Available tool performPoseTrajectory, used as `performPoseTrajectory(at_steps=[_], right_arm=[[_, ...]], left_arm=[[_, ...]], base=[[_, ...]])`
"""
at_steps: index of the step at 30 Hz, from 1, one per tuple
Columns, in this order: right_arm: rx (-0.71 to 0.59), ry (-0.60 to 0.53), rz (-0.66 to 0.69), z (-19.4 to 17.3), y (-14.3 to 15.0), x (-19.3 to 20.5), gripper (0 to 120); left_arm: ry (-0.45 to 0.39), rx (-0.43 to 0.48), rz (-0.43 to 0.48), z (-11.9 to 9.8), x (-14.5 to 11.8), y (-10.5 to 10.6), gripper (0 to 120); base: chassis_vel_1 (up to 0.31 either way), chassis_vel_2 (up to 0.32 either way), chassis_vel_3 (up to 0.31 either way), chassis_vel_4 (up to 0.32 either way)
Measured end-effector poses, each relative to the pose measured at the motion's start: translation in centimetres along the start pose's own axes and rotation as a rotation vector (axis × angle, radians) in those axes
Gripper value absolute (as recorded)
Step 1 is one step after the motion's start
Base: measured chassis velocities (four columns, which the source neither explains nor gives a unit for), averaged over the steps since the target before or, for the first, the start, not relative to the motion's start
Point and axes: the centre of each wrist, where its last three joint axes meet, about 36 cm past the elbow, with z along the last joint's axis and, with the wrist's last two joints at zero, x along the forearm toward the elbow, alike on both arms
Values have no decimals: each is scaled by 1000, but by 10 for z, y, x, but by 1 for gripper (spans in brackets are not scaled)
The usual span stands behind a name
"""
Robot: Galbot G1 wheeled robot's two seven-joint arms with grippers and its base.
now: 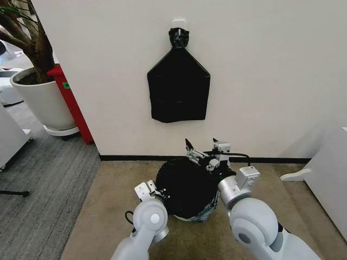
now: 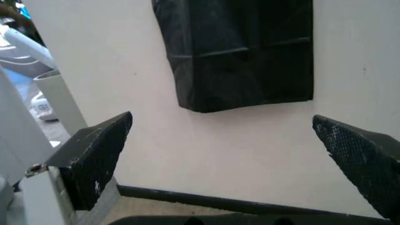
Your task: Place the garbage bag over the trash bin.
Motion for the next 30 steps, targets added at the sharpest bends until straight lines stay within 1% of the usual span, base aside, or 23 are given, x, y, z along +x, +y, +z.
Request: performPoseTrajectory(at_steps=[6, 11, 13, 15, 16, 17, 18, 19, 20, 22, 23, 24, 25, 28, 30], right_arm=[[-7, 2, -9, 2, 1, 3, 100], [-10, -1, -13, 2, 1, 3, 100], [-13, -2, -17, 2, 3, 4, 100], [-16, -2, -23, 2, 4, 3, 100], [-17, -2, -28, 3, 5, 4, 100], [-17, -2, -28, 3, 5, 4, 100], [-18, -2, -30, 3, 5, 3, 100], [-19, -2, -30, 3, 5, 3, 100], [-19, -3, -31, 3, 6, 3, 100], [-20, -3, -32, 3, 6, 3, 100], [-20, -3, -32, 3, 6, 4, 100], [-20, -3, -32, 3, 6, 4, 100], [-21, -3, -32, 3, 6, 4, 100], [-21, -1, -28, 5, 5, 2, 100], [-22, -3, -27, 7, 5, 0, 100]], left_arm=[[12, 2, 15, 4, -4, -3, 0], [6, -5, 9, 5, -5, -3, 1], [2, -10, 2, 6, -5, -1, 8], [-8, -19, -7, 8, -6, 2, 19], [-13, -25, -12, 9, -6, 4, 22], [-13, -25, -12, 9, -6, 4, 22], [-17, -29, -16, 9, -6, 5, 26], [-18, -30, -17, 9, -6, 5, 28], [-23, -34, -21, 9, -5, 6, 35], [-28, -36, -21, 8, -4, 6, 43], [-32, -38, -21, 8, -4, 7, 47], [-32, -38, -21, 8, -4, 7, 47], [-35, -39, -22, 8, -3, 7, 52], [-62, -52, -11, 5, 2, 8, 63], [-99, -72, -1, 4, 6, 10, 73]], base=[[0, 0, 0, 0], [0, 0, 0, 0], [0, 0, 0, 0], [0, 0, 0, 0], [0, 0, 0, 0], [0, 0, 0, 0], [0, 0, 0, 0], [0, 0, 0, 0], [0, 0, 0, 0], [0, 0, 0, 0], [0, 0, 0, 0], [0, 0, 0, 0], [0, 0, 0, 0], [0, 0, 0, 0], [0, 0, 0, 0]])
